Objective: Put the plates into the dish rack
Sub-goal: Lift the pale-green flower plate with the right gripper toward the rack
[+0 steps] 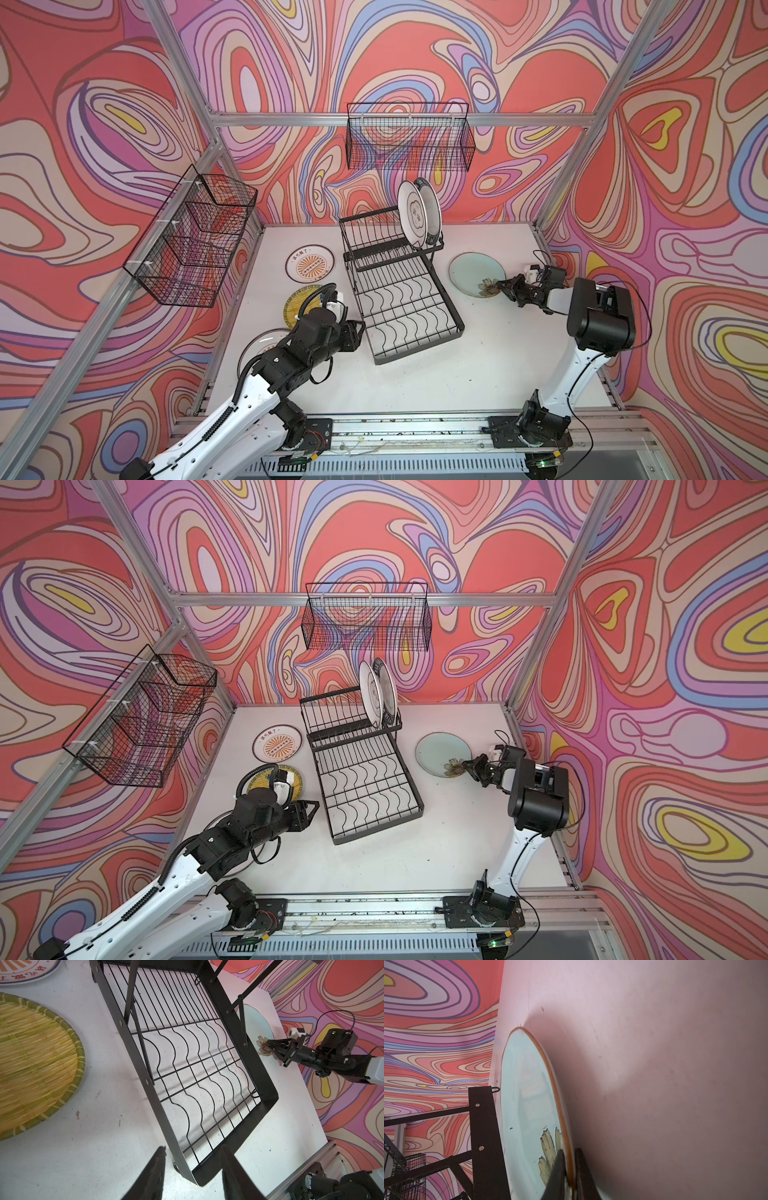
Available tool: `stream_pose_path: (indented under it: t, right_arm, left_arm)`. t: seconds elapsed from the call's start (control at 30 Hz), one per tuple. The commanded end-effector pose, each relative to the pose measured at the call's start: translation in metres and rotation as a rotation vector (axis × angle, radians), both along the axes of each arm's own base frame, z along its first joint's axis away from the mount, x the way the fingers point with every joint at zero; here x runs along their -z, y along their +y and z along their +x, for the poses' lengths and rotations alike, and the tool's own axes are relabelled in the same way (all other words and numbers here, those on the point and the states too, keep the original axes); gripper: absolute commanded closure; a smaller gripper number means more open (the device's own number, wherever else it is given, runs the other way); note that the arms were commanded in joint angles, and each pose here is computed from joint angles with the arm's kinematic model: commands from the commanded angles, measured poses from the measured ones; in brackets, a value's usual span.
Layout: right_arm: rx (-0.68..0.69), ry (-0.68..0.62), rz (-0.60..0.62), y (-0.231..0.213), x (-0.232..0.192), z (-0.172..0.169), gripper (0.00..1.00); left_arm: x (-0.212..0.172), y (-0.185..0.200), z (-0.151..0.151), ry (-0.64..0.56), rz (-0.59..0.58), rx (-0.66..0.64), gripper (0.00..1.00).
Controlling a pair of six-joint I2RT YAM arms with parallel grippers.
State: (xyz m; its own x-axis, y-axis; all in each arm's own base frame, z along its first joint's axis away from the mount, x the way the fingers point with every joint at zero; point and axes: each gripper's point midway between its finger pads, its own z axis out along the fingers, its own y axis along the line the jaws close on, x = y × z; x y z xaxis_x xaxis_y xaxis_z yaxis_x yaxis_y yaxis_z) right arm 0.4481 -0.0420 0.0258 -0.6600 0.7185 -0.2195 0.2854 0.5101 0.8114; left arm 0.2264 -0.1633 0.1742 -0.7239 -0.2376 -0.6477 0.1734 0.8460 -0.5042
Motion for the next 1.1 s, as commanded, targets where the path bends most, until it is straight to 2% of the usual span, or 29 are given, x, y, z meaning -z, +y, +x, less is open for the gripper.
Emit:
stream_pose_path:
  t: [0.0,0.47,0.8,1.07]
  right_arm:
    - [0.024,0.022,-0.006,-0.003,-0.005,-0.005,1.00]
    - [0.037,-0.110,-0.034,-0.009,-0.074,-0.001,1.00]
    - [0.033,-0.194,-0.078,-0.006,-0.126,-0.017,1.00]
    - [0.014,-0.215,-0.103,0.004,-0.141,-0.041,1.00]
  left_arm:
    - [-0.003,-0.002,0.001,0.009,-0.004,-0.007,0.54]
    - [-0.005,-0.003,0.003,0.006,-0.001,-0.001,0.54]
    - [-0.004,-0.004,0.004,0.004,0.000,0.002,0.53]
    - [-0.003,-0.005,0.004,0.006,-0.002,0.004,0.53]
